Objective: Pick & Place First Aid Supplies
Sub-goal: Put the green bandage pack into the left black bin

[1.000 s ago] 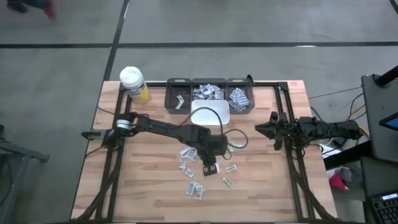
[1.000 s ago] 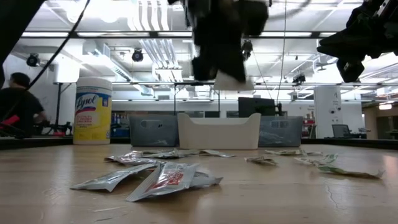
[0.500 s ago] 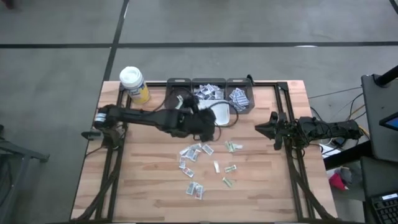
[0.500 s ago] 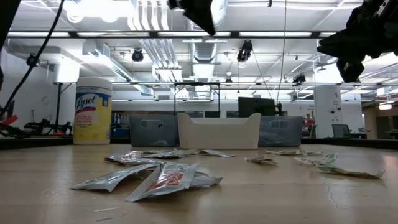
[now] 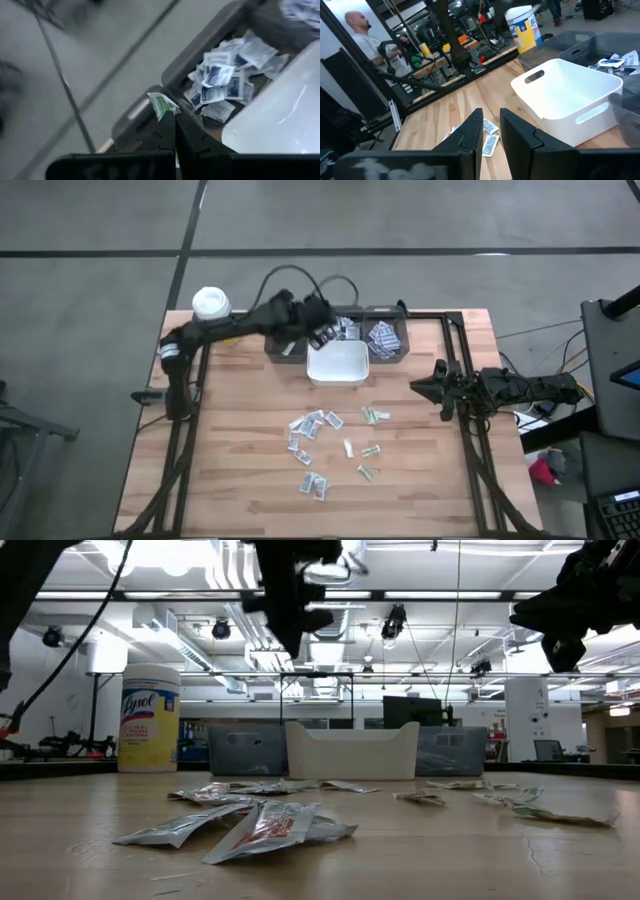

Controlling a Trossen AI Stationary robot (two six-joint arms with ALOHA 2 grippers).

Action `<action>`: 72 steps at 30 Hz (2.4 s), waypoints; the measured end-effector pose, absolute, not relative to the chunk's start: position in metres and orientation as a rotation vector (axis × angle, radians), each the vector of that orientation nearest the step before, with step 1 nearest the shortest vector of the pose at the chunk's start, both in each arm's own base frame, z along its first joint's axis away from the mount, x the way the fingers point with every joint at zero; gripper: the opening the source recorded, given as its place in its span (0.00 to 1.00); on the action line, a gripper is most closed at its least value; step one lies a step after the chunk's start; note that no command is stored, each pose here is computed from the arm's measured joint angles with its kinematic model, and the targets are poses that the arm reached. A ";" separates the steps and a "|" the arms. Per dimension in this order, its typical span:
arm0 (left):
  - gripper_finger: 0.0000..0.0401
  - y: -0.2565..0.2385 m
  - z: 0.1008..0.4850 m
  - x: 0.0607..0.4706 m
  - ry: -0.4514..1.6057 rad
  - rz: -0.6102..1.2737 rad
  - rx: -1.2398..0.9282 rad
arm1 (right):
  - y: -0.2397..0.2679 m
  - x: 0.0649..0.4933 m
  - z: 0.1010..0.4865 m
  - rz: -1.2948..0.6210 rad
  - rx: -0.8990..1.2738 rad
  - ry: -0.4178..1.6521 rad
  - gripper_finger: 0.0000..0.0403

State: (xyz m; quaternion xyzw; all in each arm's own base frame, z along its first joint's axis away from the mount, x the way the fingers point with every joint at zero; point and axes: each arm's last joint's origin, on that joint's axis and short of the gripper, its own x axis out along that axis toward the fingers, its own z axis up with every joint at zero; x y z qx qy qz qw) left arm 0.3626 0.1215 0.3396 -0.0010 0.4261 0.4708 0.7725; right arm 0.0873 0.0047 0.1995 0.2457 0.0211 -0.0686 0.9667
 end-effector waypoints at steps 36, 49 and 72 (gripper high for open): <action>0.02 0.260 0.209 0.344 1.325 0.842 -0.590 | 0.005 0.087 0.200 -0.139 0.497 0.042 0.16; 0.25 0.256 0.213 0.343 1.328 0.788 -0.640 | 0.005 0.087 0.200 -0.139 0.497 0.042 0.16; 0.24 0.058 0.297 0.419 0.984 0.207 -0.303 | 0.005 0.087 0.199 -0.139 0.497 0.043 0.16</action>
